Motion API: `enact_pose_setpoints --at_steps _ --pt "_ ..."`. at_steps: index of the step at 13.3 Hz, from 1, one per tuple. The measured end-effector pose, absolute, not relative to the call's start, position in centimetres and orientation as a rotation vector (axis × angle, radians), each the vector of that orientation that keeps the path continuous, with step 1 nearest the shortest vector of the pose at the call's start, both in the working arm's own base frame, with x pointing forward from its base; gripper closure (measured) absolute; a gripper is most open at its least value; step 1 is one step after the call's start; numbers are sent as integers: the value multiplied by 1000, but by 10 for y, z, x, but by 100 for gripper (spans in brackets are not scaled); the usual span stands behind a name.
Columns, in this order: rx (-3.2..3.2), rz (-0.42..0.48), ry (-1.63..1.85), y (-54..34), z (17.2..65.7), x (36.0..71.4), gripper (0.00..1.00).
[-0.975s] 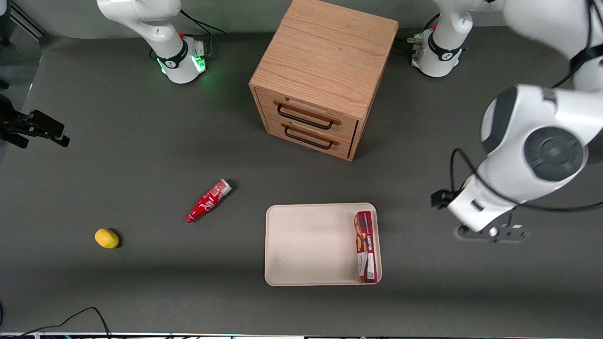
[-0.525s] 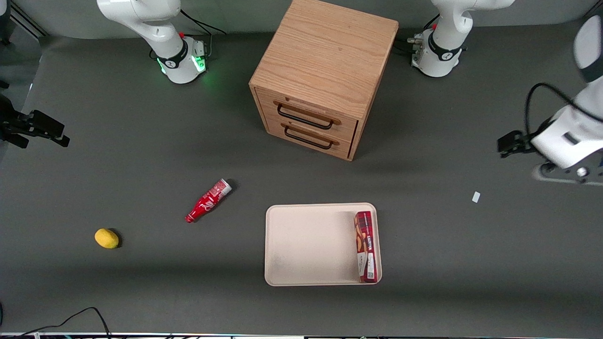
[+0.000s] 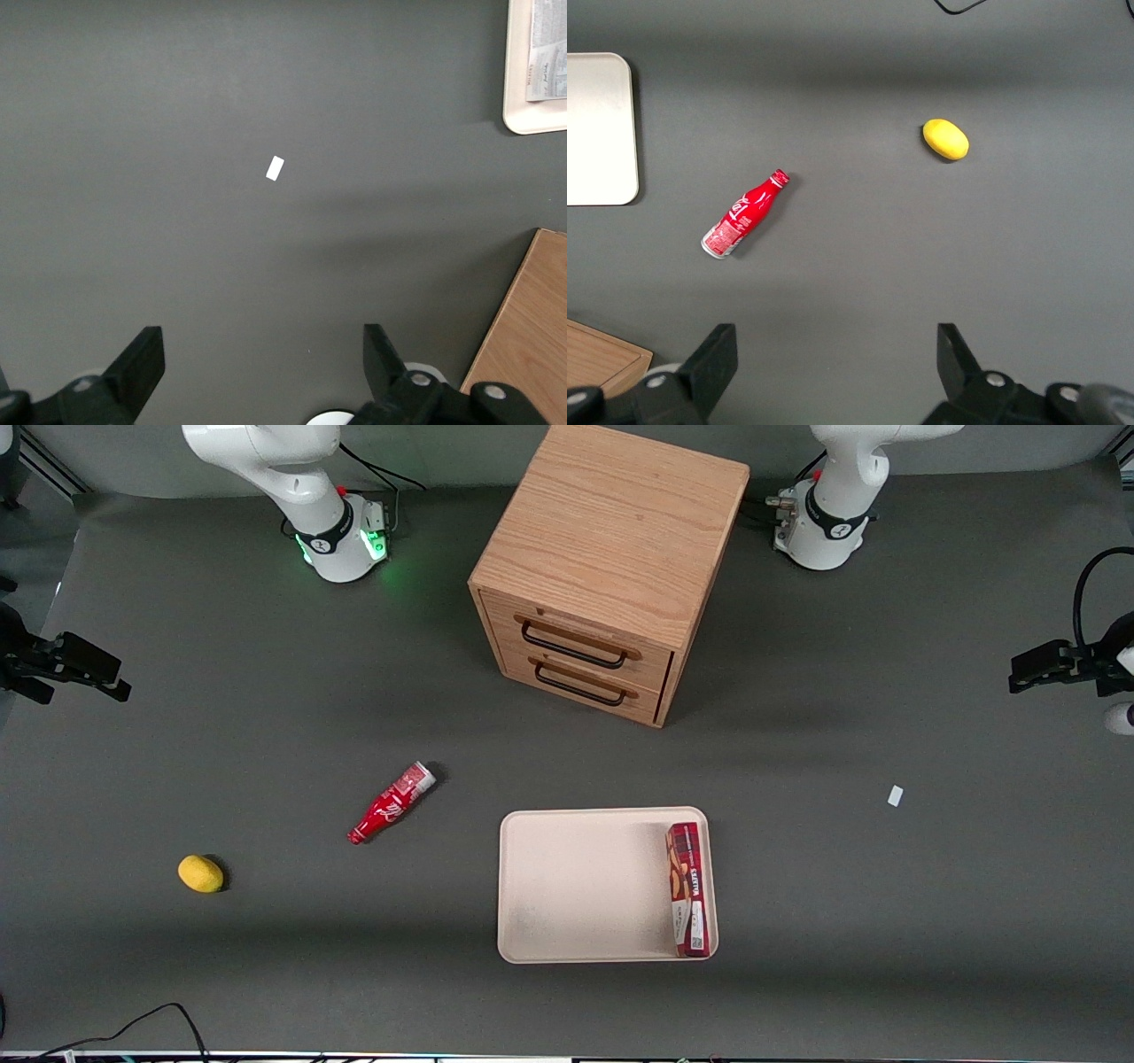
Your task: Place red cookie box on tray
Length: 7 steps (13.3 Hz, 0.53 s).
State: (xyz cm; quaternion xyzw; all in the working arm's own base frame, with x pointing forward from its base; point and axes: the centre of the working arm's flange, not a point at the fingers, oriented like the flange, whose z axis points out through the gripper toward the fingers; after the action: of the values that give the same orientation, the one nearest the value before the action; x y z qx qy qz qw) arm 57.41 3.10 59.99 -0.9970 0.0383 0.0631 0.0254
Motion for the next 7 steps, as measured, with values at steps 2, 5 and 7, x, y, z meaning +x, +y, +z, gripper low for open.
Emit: enact_pose_setpoints --at_steps 2,5,7 --pt "-3078 198 124 27 600 574 0" --pt "-3075 205 136 23 598 574 0" --pt "-3076 210 128 26 596 574 0"
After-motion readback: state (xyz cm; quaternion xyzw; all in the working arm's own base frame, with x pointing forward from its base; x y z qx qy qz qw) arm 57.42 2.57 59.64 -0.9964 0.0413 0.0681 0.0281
